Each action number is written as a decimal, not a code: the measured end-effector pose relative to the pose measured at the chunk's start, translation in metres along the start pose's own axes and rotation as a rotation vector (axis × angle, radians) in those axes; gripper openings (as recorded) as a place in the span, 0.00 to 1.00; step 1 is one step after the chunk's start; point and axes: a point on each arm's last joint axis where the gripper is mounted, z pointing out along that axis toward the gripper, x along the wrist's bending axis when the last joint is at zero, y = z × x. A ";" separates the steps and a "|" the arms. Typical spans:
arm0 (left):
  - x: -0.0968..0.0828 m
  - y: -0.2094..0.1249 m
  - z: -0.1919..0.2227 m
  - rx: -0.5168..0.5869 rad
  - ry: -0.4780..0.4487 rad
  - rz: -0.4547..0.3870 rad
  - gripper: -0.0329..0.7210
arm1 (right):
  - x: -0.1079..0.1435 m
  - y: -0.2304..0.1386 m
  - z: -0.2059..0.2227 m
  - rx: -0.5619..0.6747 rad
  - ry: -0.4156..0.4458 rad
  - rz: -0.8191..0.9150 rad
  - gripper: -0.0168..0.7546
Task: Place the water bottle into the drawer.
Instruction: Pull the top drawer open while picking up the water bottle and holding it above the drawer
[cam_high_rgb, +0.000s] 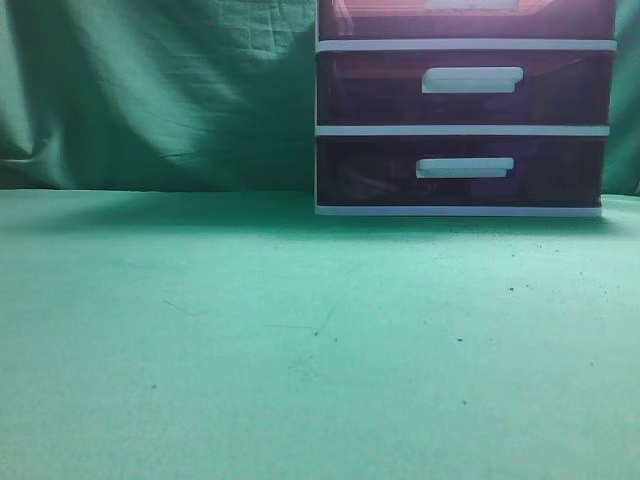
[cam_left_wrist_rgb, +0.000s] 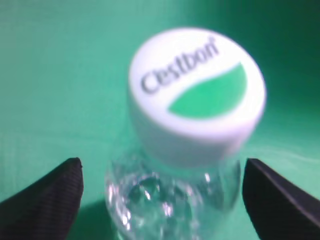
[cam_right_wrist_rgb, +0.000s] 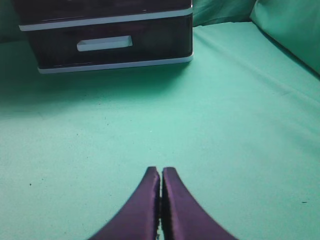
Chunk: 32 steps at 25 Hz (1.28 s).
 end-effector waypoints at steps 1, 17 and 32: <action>0.000 0.001 0.004 -0.014 0.002 0.000 0.81 | 0.000 0.000 0.000 0.000 0.000 0.000 0.02; -0.003 0.006 0.016 -0.122 -0.032 0.115 0.43 | 0.000 0.000 0.000 0.000 0.000 -0.002 0.02; -0.063 0.052 -0.126 -0.495 -0.354 0.317 0.43 | 0.000 0.002 0.000 -0.021 -0.001 -0.004 0.02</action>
